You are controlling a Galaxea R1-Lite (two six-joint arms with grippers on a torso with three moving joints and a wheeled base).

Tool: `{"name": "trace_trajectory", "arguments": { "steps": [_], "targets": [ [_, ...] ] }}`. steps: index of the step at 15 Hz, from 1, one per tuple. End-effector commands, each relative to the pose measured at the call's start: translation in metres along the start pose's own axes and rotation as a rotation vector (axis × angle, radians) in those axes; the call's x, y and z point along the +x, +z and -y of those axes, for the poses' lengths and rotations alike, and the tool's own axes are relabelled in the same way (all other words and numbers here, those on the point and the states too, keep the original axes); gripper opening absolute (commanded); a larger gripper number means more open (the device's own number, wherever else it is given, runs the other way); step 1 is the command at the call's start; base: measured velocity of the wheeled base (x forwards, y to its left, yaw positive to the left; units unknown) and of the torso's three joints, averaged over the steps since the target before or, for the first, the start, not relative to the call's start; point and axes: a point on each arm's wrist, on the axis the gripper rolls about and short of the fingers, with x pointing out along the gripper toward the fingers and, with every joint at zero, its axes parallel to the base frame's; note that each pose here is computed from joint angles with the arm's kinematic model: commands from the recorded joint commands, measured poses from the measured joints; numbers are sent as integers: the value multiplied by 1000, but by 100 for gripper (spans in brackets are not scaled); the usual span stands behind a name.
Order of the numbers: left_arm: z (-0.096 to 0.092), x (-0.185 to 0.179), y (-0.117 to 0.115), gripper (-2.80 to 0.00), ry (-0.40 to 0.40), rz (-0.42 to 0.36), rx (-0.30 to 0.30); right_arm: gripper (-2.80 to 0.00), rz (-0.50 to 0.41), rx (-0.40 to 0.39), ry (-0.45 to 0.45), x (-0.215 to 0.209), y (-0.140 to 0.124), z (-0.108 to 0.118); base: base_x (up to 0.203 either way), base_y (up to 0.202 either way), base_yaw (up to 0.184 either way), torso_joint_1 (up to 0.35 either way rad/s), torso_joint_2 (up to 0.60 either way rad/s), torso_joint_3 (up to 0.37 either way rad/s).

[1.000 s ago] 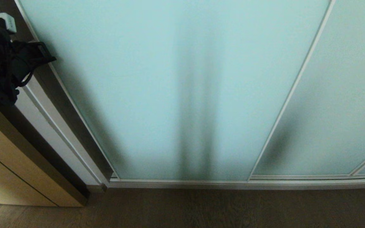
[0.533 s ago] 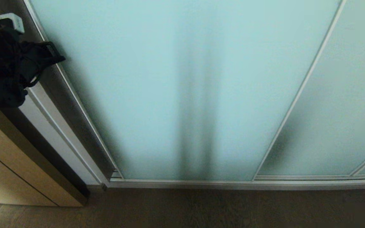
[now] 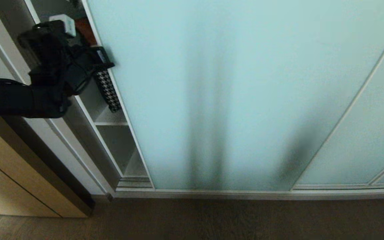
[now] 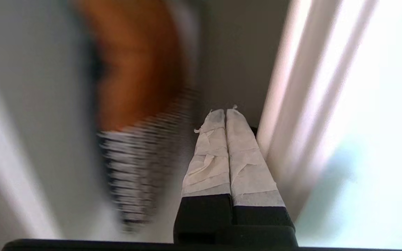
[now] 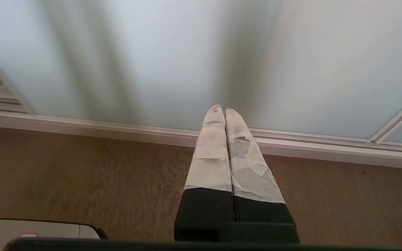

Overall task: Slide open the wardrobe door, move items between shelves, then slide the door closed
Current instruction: Open the door

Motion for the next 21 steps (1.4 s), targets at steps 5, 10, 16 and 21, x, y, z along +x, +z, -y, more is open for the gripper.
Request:
{"name": "trace_trajectory", "arguments": {
  "steps": [5, 10, 16, 21],
  "targets": [
    [-7, -16, 33, -280, 128, 126, -1, -280, 2, -1, 0, 0, 0, 0, 0, 0, 0, 0, 0, 0],
    [-8, -130, 96, -280, 182, 111, 24, -280, 2, -1, 2, 0, 0, 0, 0, 0, 0, 0, 0, 0],
    [-1, -325, 63, -280, 197, -13, 36, -280, 2, -1, 2, 0, 0, 0, 0, 0, 0, 0, 0, 0],
    [2, -430, 26, -280, 176, -6, 38, -280, 2, -1, 2, 0, 0, 0, 0, 0, 0, 0, 0, 0]
  ]
}}
